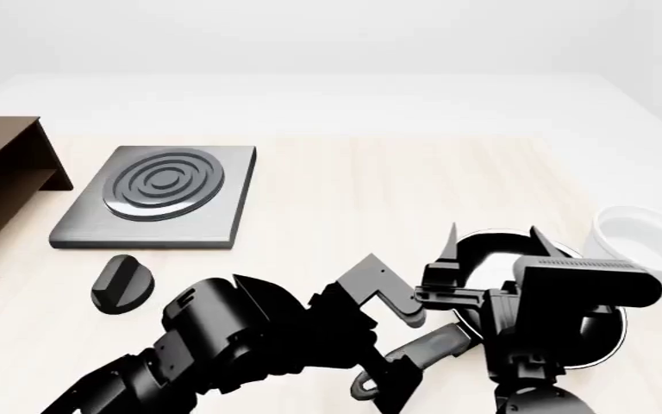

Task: Put the frying pan on top of the cabinet.

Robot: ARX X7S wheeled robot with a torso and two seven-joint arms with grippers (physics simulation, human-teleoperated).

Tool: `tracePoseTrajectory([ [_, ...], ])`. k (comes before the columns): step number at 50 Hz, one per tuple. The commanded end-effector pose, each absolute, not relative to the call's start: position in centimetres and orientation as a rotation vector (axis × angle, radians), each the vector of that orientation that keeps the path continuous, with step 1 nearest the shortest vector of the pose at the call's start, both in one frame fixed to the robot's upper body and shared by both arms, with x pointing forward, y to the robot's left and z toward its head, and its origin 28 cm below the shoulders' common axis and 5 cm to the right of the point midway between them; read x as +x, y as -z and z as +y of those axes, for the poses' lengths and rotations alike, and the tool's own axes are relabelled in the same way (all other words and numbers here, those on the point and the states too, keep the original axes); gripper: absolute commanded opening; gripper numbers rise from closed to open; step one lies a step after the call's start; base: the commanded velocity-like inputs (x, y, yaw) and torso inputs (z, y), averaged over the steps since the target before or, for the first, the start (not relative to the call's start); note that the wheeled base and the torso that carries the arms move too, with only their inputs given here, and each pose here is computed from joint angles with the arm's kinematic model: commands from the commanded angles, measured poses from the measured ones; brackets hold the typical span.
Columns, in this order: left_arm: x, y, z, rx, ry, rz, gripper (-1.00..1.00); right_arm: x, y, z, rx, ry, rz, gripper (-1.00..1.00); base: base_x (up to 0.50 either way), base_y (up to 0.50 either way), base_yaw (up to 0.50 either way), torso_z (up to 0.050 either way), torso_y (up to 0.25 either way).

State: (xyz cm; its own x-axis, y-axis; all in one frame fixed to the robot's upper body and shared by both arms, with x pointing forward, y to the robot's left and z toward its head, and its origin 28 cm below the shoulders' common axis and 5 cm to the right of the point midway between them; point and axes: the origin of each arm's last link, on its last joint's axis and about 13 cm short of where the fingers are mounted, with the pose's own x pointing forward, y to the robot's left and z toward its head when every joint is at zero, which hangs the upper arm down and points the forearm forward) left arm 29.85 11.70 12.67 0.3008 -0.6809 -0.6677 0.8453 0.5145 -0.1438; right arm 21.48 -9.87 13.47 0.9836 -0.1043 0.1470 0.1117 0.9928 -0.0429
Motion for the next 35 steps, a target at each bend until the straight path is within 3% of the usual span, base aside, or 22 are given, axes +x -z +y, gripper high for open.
tracePoseTrajectory([
  [1,30.2,-12.4,11.2,0.243,1.071,0.786,1.0,21.4,-13.4,-9.7,-0.049,0.099,-0.145,1.0,0.0,0.0,0.0,0.0,0.0],
  [4,30.2,-12.4,11.1,0.228,1.073,0.78,1.0,21.4,-13.3,-9.7,-0.049,0.1,-0.144,1.0,0.0,0.0,0.0,0.0,0.0],
  [5,30.3,-12.4,11.1,0.216,1.059,0.771,-1.0,21.4,-13.3,-9.7,-0.048,0.1,-0.144,1.0,0.0,0.0,0.0,0.0,0.0],
  [25,29.8,-12.7,11.5,0.233,1.076,0.774,-1.0,21.3,-13.3,-9.5,-0.048,0.088,-0.147,1.0,0.0,0.0,0.0,0.0,0.0],
  [35,29.2,-15.0,13.0,0.274,0.935,0.699,-1.0,21.3,-13.4,-9.6,-0.043,0.092,-0.153,1.0,0.0,0.0,0.0,0.0,0.0],
])
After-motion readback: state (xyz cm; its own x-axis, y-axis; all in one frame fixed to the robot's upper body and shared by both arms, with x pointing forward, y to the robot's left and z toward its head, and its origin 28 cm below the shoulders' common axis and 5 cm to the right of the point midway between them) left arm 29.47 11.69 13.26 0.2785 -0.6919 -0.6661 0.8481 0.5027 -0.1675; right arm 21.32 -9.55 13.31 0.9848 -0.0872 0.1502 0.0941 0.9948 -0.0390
